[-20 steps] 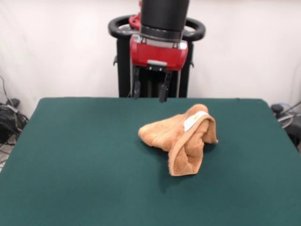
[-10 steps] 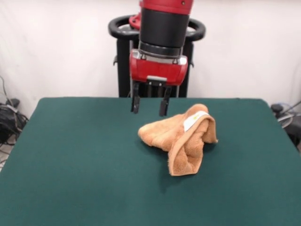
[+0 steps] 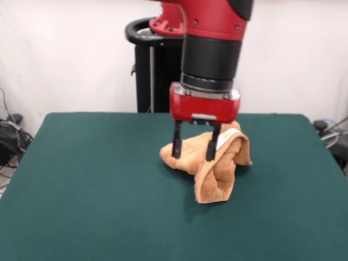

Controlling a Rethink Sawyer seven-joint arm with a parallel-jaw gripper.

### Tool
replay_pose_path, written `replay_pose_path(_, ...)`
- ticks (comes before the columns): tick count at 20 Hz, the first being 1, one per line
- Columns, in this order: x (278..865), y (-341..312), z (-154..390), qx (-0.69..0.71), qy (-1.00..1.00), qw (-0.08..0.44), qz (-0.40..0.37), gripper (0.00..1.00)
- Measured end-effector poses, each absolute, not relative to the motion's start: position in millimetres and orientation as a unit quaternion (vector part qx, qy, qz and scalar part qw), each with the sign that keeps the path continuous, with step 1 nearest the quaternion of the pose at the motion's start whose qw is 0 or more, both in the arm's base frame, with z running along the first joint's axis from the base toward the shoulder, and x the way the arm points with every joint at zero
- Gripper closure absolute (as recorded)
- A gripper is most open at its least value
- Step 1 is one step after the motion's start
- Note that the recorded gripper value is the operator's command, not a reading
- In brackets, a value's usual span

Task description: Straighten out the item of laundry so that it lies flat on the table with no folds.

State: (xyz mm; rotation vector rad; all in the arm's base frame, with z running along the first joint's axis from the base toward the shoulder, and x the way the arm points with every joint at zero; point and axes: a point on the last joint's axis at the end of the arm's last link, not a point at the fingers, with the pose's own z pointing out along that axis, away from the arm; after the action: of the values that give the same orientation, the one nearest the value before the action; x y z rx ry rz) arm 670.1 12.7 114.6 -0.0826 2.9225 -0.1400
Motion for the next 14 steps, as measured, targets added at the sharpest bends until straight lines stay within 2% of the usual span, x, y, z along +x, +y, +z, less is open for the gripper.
replay_pose_path(14, 694.9, 35.9, 114.8, -0.002, 0.993, 0.119, -0.024, 0.0)
